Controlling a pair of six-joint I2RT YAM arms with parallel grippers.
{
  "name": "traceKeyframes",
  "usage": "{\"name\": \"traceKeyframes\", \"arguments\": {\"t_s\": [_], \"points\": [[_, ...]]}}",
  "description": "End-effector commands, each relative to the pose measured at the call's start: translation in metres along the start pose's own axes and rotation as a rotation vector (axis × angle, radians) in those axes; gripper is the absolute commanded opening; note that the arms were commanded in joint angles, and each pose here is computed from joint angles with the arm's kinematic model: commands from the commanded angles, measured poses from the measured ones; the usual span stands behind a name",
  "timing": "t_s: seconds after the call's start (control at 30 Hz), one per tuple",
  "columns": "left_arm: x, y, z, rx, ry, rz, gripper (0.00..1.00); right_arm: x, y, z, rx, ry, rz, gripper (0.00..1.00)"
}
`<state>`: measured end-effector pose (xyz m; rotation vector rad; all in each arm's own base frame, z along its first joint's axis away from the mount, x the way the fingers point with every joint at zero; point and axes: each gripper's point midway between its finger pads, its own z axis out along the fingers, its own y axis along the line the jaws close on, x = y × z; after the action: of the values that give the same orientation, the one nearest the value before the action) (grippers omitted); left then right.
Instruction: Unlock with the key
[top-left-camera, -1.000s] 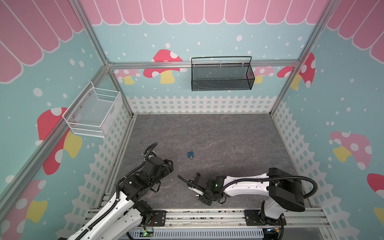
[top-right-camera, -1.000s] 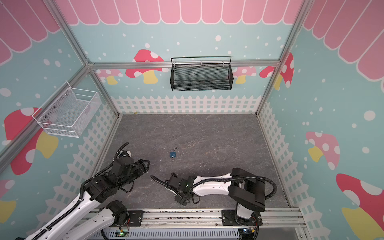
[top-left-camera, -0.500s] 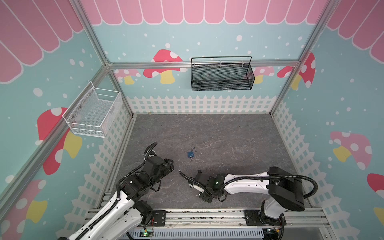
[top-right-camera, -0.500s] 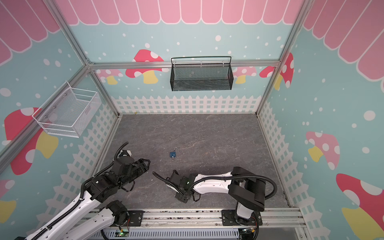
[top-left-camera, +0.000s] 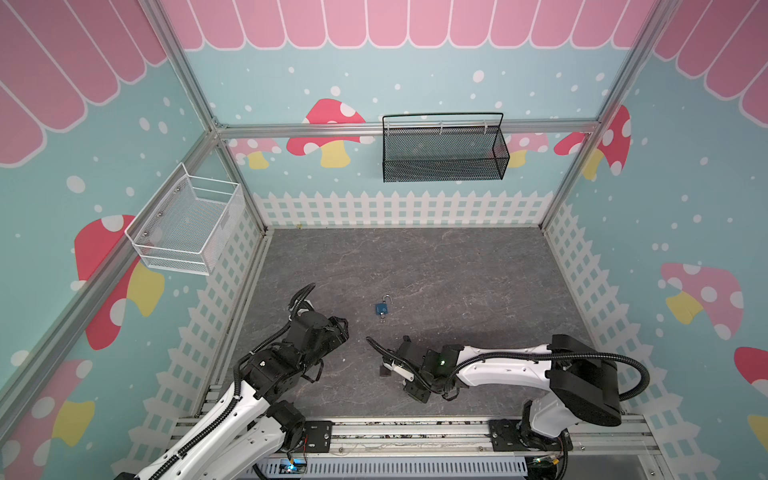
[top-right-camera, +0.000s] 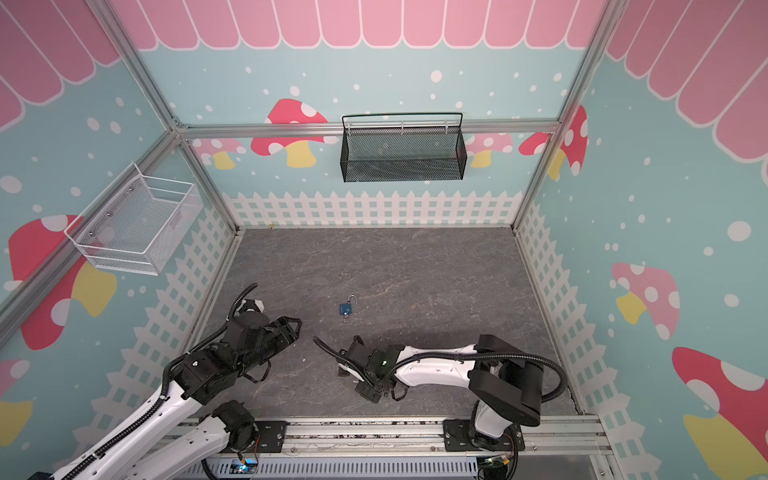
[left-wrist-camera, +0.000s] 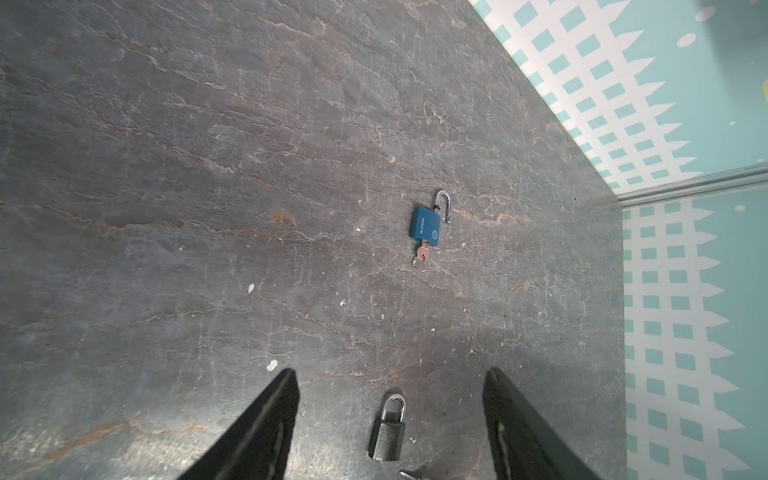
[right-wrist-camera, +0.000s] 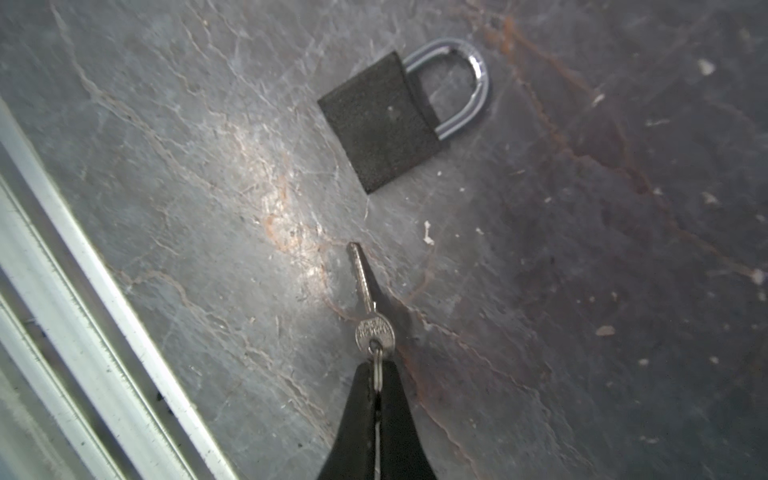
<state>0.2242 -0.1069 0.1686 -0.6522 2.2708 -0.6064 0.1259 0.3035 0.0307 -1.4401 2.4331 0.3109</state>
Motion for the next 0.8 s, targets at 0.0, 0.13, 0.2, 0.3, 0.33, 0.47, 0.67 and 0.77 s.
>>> {"name": "traceKeyframes", "arguments": {"t_s": [0.0, 0.13, 0.2, 0.3, 0.33, 0.47, 0.67, 0.77], "points": [[-0.007, -0.014, -0.006, 0.043, -0.006, -0.031, 0.70, -0.007, -0.002, -0.012, -0.018, -0.062, 0.044, 0.00], [-0.008, -0.026, -0.009, 0.090, 0.005, -0.051, 0.69, -0.013, -0.008, -0.027, -0.034, -0.136, 0.094, 0.00], [-0.007, -0.035, -0.009, 0.130, 0.020, -0.070, 0.69, -0.018, -0.015, -0.038, -0.042, -0.188, 0.133, 0.00], [-0.007, -0.051, -0.008, 0.192, 0.040, -0.096, 0.68, -0.028, -0.028, -0.057, -0.048, -0.270, 0.190, 0.00], [-0.007, -0.058, -0.009, 0.214, 0.045, -0.101, 0.68, -0.032, -0.032, -0.063, -0.044, -0.295, 0.202, 0.00], [-0.010, -0.089, -0.010, 0.303, 0.056, -0.104, 0.67, -0.044, -0.052, -0.088, -0.012, -0.403, 0.257, 0.00], [-0.006, -0.144, -0.013, 0.442, 0.065, -0.088, 0.67, -0.067, -0.074, -0.126, 0.014, -0.565, 0.340, 0.00], [-0.006, -0.164, -0.018, 0.502, 0.046, -0.104, 0.67, -0.078, -0.081, -0.148, 0.007, -0.660, 0.368, 0.00]]}}
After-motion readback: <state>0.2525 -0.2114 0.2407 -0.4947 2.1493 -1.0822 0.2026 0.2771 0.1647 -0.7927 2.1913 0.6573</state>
